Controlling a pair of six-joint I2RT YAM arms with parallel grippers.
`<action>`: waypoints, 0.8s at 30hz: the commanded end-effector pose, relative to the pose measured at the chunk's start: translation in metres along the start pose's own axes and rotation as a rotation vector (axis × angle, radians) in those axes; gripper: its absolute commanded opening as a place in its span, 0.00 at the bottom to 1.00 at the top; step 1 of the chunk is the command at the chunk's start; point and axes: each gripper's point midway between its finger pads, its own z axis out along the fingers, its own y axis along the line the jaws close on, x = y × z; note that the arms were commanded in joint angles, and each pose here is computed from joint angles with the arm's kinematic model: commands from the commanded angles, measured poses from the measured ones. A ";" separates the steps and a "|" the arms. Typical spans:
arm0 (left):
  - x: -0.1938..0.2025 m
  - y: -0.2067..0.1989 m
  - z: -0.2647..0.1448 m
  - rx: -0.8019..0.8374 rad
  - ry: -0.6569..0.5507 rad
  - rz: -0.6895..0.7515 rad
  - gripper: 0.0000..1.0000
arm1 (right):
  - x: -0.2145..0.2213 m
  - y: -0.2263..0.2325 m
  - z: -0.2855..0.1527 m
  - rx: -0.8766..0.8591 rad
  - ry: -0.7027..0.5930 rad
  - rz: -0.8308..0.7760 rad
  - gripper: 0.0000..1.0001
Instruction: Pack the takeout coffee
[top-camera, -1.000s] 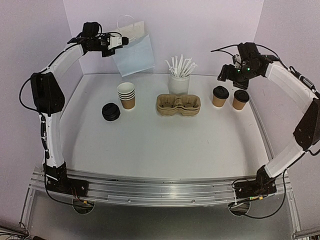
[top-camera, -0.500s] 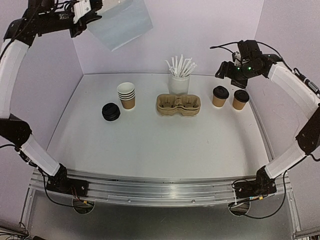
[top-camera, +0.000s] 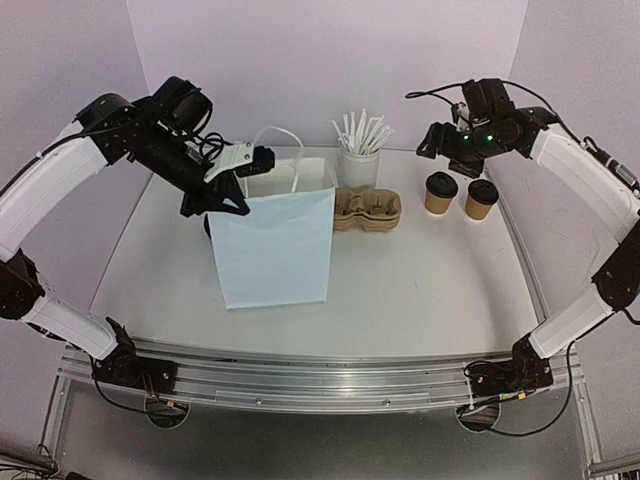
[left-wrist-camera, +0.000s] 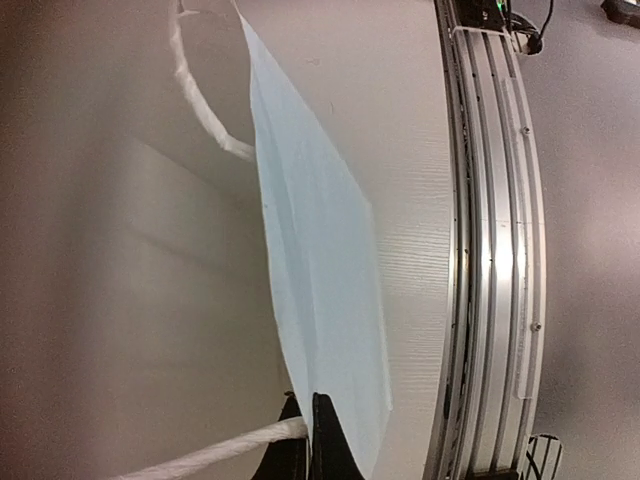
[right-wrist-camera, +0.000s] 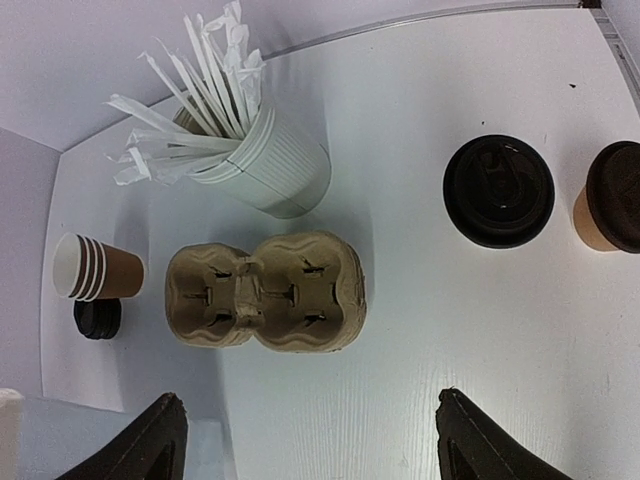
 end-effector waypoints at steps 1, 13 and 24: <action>-0.014 0.008 -0.010 -0.097 -0.093 0.035 0.00 | -0.005 0.011 0.000 -0.002 -0.030 -0.007 0.81; 0.013 -0.035 0.028 0.068 -0.141 0.217 0.00 | 0.007 0.037 0.018 -0.013 -0.006 -0.054 0.80; 0.011 -0.038 0.023 0.080 -0.144 0.209 0.53 | 0.028 0.069 0.062 0.094 -0.021 -0.107 0.67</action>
